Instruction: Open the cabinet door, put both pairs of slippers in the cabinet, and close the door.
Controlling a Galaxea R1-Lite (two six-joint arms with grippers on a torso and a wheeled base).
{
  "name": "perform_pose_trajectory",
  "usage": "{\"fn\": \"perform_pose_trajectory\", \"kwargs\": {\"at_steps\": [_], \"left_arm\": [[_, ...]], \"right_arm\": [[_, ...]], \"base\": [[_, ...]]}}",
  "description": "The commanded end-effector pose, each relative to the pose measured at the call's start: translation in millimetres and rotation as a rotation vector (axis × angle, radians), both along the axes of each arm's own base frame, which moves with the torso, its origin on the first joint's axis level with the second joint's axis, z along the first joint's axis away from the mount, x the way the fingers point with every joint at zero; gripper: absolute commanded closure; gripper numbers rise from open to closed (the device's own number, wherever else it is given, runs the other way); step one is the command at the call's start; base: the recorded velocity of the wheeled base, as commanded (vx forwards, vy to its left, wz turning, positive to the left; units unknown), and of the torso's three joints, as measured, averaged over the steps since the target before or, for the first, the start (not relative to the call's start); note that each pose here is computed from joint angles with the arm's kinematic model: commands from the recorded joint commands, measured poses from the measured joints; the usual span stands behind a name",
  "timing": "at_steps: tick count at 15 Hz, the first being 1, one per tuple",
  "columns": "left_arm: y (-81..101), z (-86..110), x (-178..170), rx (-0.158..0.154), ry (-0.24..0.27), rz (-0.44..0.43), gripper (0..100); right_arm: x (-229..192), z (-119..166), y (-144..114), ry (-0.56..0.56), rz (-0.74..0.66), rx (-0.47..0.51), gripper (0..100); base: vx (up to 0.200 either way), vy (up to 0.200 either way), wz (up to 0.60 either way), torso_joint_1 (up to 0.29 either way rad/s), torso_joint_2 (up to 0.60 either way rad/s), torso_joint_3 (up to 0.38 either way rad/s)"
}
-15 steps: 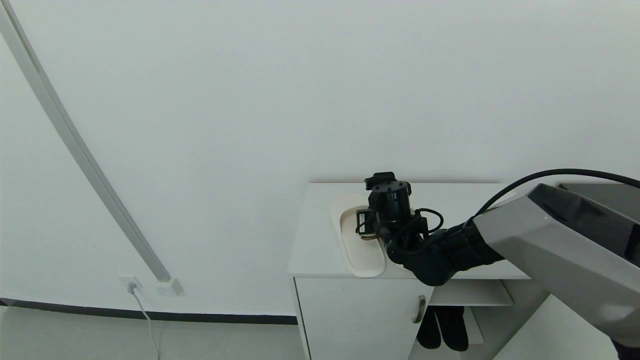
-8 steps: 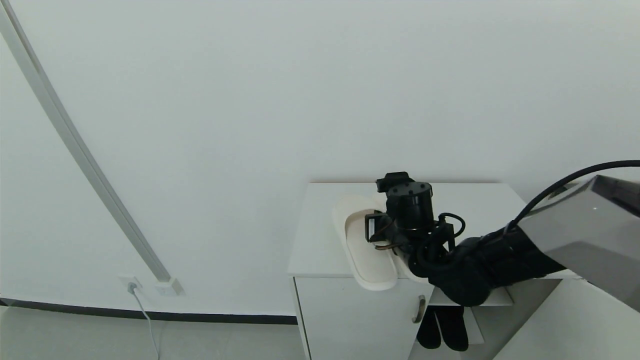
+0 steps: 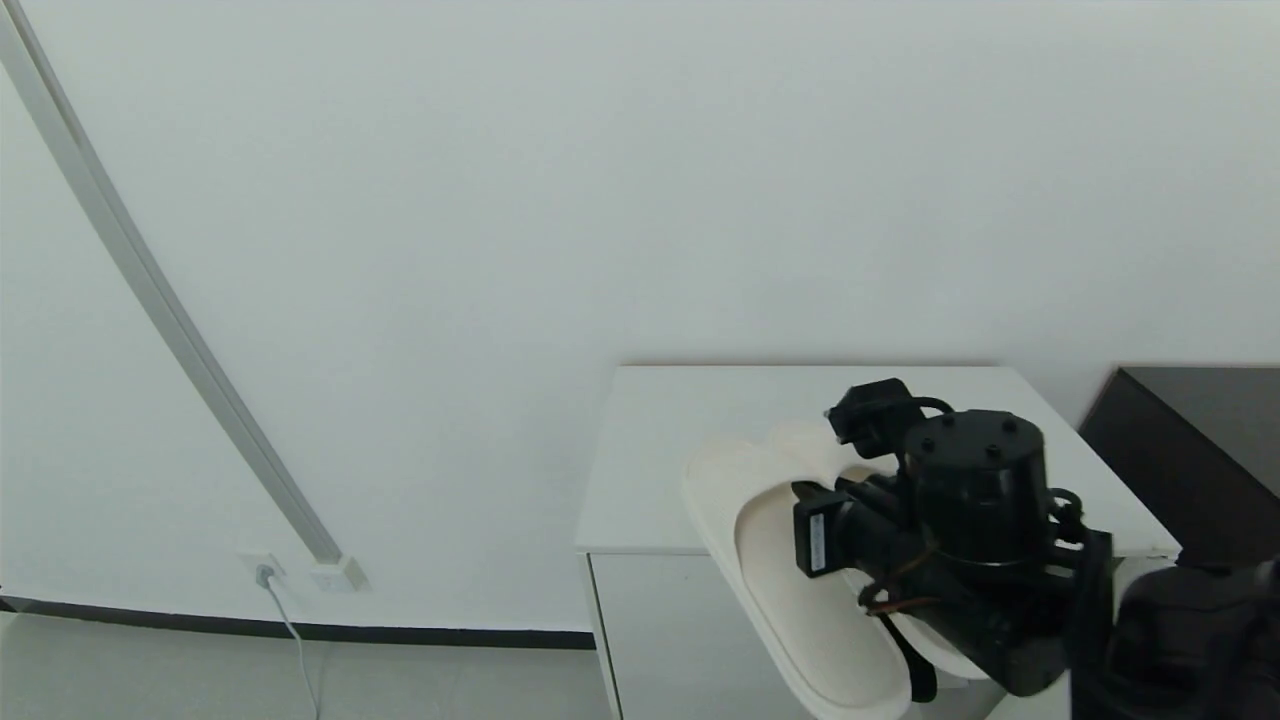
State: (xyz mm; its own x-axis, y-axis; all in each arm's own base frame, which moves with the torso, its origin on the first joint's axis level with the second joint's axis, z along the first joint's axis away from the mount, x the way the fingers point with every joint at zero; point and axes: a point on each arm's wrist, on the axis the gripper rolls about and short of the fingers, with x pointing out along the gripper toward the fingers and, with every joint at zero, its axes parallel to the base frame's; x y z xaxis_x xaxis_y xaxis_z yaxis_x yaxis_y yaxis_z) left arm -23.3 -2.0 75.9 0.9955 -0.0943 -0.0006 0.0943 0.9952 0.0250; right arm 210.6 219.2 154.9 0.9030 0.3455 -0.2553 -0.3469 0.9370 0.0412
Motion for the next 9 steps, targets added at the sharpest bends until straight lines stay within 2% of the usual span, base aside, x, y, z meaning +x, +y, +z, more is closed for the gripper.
{"fn": "perform_pose_trajectory", "kwargs": {"at_steps": [1,9], "left_arm": [[0.0,-0.2,0.1,-0.001,0.002,-0.001,100],[0.1,-0.2,0.1,-0.013,0.004,0.004,100]], "right_arm": [[-35.2,19.5,-23.6,-0.034,0.060,0.030,100],[-35.0,11.8,-22.2,-0.005,0.056,0.029,100]], "base": [[0.000,0.000,0.00,0.000,0.00,0.000],[0.000,0.000,0.00,0.000,0.00,0.000]]}}
